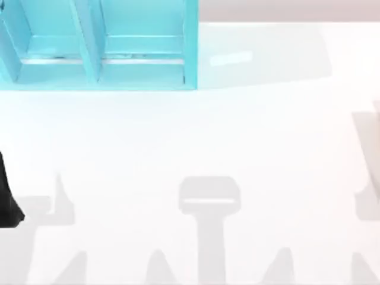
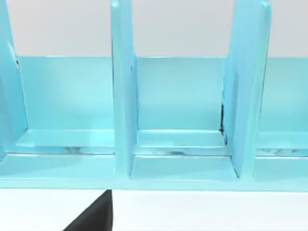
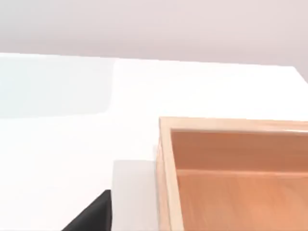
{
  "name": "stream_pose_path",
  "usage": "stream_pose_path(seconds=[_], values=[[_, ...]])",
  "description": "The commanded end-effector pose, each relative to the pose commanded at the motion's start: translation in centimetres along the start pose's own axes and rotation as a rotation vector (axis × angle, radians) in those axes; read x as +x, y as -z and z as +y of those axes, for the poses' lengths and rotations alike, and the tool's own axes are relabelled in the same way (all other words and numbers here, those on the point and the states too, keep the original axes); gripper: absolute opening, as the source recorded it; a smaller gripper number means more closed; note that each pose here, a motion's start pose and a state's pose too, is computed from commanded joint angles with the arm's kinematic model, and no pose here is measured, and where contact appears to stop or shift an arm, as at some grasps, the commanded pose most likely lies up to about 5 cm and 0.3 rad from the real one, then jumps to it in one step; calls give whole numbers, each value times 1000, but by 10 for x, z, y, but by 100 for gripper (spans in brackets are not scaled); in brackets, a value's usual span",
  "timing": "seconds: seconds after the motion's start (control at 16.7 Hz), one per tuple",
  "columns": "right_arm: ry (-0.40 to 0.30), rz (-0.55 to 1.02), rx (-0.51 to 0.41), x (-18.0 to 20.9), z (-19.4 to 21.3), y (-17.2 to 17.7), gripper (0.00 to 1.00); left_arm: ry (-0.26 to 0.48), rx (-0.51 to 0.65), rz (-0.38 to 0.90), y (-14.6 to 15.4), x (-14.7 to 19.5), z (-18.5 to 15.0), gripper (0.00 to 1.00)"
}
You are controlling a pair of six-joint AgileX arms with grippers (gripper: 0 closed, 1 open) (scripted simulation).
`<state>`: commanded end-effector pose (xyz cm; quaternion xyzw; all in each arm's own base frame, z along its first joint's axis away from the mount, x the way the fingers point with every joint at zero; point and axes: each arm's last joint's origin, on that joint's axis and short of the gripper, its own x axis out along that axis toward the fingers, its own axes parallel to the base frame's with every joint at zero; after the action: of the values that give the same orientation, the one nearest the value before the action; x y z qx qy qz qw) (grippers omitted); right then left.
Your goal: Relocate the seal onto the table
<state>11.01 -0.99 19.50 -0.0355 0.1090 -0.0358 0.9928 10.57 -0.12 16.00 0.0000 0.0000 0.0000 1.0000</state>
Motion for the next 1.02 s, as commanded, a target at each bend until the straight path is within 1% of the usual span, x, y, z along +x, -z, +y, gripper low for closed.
stream_pose_path(seconds=[0.24,0.42,0.54,0.72,0.9,1.02], values=[[54,321,-63,14,-17,-45,100,0,0,0,0,0,0,100],[62,611,-86,43,-37,-74,100,0,0,0,0,0,0,100],[47,801,-84,67,-54,-87,100,0,0,0,0,0,0,100],[2,1047,-61,103,-83,-95,100,0,0,0,0,0,0,100],[-53,1226,-26,131,-110,-95,100,0,0,0,0,0,0,100],[-83,1303,-6,143,-123,-92,100,0,0,0,0,0,0,100]])
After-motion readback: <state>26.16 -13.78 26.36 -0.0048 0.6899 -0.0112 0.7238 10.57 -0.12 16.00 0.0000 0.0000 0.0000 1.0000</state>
